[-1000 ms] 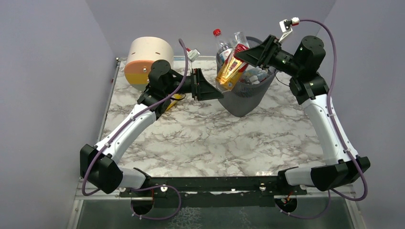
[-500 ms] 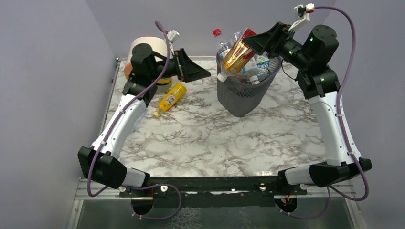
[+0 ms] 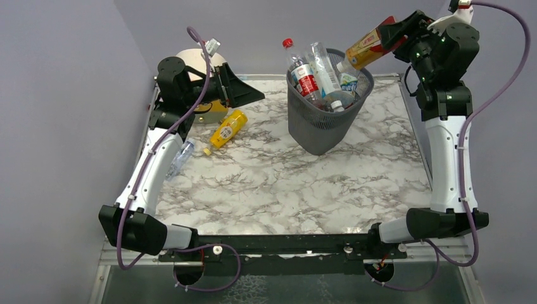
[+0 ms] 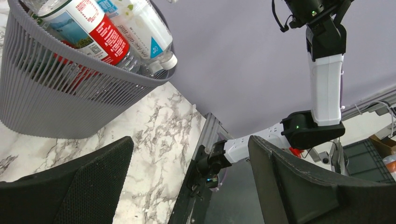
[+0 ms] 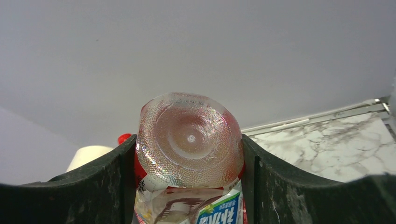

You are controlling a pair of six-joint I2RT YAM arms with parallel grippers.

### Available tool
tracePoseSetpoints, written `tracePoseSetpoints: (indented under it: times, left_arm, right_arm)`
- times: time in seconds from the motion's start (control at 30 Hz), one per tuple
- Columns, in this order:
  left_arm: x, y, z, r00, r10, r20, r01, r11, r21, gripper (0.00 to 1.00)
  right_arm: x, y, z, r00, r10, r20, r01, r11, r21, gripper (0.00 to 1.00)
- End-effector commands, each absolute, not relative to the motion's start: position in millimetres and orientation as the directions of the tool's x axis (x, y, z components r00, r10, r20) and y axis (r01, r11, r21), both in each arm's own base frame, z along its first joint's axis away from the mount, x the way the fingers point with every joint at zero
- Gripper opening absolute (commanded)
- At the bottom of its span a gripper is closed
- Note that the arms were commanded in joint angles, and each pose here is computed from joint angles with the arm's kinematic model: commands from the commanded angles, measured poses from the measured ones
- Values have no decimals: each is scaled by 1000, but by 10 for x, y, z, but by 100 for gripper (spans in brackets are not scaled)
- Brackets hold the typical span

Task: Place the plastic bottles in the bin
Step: Place the plastic bottle in the trash bin.

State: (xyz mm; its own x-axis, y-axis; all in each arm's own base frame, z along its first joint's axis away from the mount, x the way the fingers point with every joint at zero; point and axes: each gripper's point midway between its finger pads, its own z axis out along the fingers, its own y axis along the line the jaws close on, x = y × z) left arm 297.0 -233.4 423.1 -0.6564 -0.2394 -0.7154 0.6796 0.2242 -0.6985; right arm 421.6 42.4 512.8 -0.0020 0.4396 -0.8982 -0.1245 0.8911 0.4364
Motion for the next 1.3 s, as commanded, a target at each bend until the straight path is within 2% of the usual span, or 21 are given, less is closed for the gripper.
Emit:
tracePoseSetpoints:
  times: [0.0,0.57,0.93,1.27]
  left_arm:
    - [2909,-2269,4238,-651,-213,-729,695,217,-685,99]
    - [2991,-2208,4311,-653,-224,-724,679,250,-690,99]
    - [3025,-2208,4321,-652,-233,-722,674,259,-692,99]
    - [3006,-2205,4298,-654,-231,-721,673,259,-693,99]
  right_arm:
    - [4402,135,5137,103,422,-901,0,906,424,37]
    - [5289,240,4767,156,412,-898,-68,911,407,36]
    - [5308,664,4700,171,267,-948,-138,959,246,39]
    - [5279,803,4574,187,116,-975,-26,993,113,40]
